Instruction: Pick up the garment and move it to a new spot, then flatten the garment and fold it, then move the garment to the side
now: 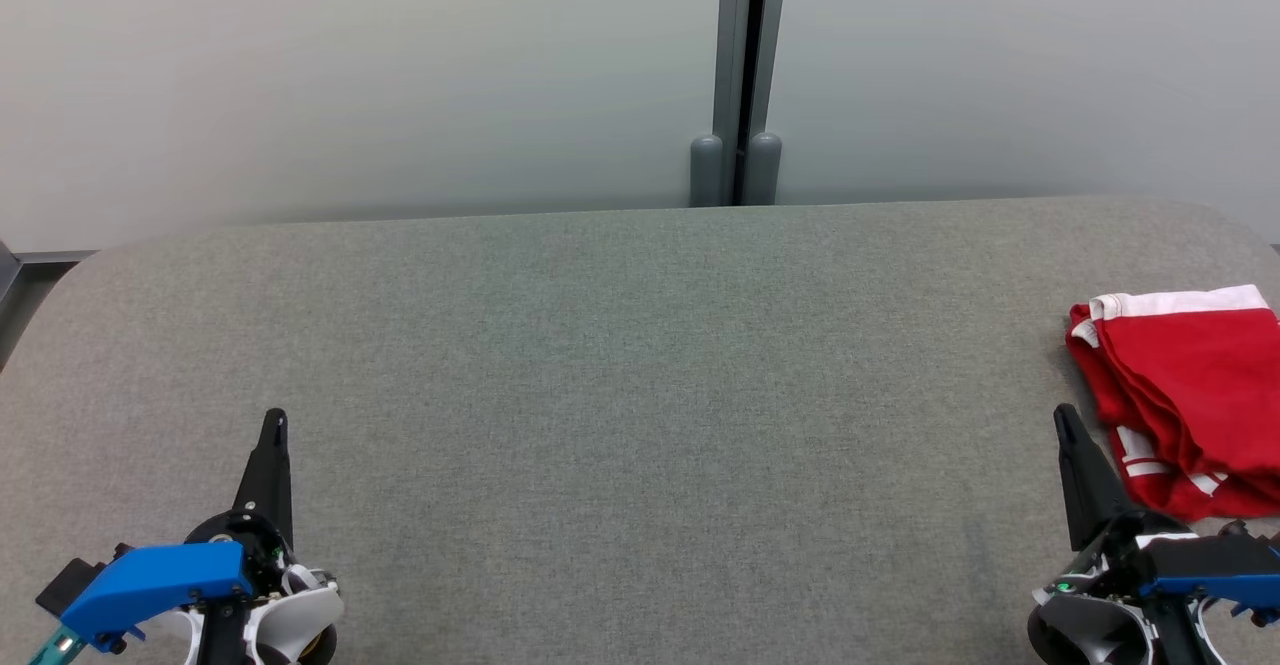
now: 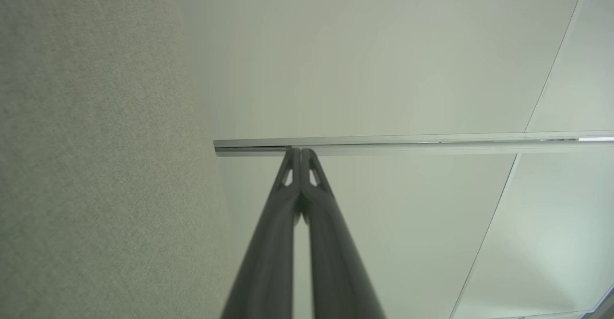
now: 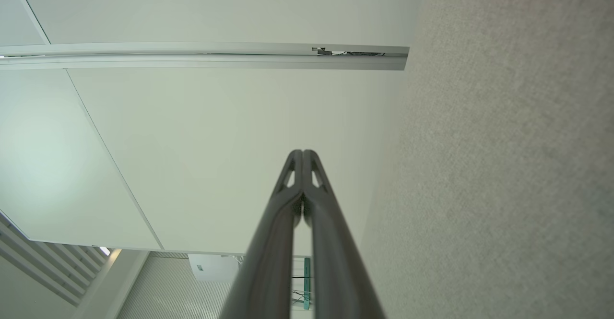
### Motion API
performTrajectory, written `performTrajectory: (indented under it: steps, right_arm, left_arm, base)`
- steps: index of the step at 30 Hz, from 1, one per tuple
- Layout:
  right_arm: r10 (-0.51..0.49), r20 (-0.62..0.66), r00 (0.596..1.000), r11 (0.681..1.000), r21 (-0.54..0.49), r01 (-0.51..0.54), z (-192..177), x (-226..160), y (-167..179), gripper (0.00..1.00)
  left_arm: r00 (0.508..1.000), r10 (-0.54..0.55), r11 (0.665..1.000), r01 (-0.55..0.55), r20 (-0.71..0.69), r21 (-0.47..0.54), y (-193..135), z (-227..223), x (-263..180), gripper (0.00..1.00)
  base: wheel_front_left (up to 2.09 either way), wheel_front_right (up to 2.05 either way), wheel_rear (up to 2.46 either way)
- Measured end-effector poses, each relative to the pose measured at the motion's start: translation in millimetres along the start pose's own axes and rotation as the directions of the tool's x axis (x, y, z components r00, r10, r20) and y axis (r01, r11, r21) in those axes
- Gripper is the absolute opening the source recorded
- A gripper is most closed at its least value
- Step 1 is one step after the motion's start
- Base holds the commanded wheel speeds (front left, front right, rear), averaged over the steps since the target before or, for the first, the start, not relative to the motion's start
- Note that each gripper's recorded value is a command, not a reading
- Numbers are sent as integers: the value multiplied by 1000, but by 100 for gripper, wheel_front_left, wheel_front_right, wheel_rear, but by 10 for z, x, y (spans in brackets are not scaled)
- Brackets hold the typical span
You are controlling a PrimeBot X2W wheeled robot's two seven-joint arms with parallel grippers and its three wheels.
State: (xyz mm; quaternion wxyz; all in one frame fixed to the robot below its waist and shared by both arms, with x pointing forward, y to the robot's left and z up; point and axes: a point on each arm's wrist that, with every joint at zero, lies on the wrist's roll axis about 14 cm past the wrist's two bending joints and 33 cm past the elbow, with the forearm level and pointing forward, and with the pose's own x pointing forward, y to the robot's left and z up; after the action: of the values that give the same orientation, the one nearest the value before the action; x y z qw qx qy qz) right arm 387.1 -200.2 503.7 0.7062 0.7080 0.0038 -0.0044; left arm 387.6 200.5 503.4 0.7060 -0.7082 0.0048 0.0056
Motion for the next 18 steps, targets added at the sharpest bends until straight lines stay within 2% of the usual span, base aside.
performTrajectory:
  steps: [18]
  right_arm:
    - [0,0,1000,1000,0,0,0,0,0,0]
  left_arm:
    - [1000,0,1000,0,0,0,-1,0,0,0]
  base:
    - [0,0,0]
